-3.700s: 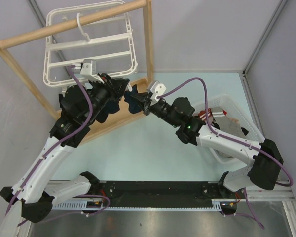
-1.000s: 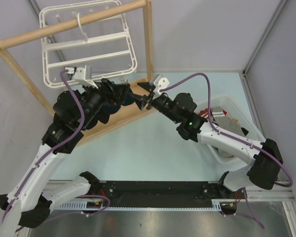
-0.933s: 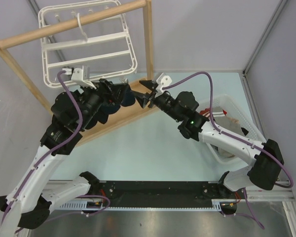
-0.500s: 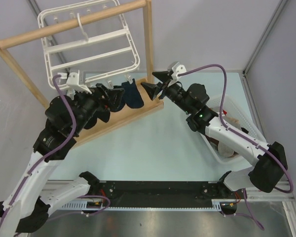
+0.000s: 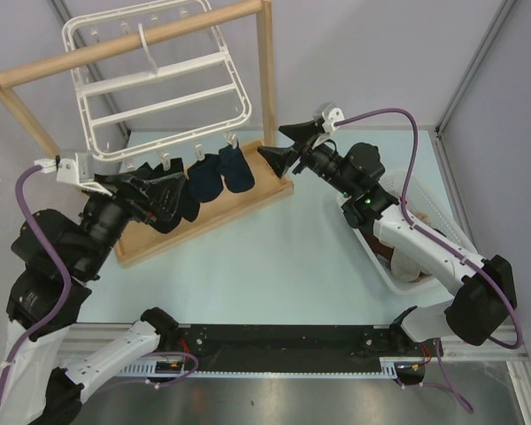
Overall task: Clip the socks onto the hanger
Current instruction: Reset both arms
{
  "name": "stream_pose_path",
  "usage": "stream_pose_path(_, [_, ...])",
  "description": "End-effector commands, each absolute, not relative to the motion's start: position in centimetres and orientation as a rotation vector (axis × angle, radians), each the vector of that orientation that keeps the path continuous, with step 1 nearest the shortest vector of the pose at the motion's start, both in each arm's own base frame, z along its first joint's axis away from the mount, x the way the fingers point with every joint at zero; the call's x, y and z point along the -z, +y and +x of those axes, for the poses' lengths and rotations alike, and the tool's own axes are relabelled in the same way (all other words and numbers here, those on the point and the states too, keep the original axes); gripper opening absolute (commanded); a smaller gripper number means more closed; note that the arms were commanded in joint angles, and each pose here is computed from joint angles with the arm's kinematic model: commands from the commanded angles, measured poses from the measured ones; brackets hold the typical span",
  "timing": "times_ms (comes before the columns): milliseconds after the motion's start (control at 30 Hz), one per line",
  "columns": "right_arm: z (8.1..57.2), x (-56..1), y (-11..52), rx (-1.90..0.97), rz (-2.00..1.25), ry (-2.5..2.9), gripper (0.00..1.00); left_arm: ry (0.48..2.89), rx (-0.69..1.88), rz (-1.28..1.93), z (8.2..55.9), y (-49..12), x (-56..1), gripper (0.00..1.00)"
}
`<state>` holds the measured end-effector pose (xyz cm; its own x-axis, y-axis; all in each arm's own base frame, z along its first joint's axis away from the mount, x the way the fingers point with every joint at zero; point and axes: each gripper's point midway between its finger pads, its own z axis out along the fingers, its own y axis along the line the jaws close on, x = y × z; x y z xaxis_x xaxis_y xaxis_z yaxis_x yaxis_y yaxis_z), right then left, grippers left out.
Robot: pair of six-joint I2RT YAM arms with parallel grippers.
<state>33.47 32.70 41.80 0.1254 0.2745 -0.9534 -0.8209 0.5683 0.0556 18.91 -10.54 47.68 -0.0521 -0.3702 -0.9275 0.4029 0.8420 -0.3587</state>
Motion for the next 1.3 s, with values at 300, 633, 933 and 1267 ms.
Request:
stream_pose_path(300, [30.1, -40.3, 32.0, -0.851, -0.582, 1.267, 0.86, 1.481, 0.255, -0.260, 17.1, -0.6, -48.3, 1.00])
stream_pose_path(633, [26.2, -38.3, 30.3, -0.845, -0.596, 1.319, 0.86, 1.462, -0.004, -0.347, 17.6, 3.1, -45.0, 1.00])
stream_pose_path(933, [24.2, -37.9, 28.4, -0.825, -0.598, 1.333, 0.86, 1.532, 0.297, -0.143, 20.2, -4.6, -44.9, 0.97])
stream_pose_path(1267, [24.3, -36.2, 27.9, -0.804, -0.588, 1.368, 0.86, 1.653, 0.554, -0.038, 21.0, -10.8, -47.6, 1.00])
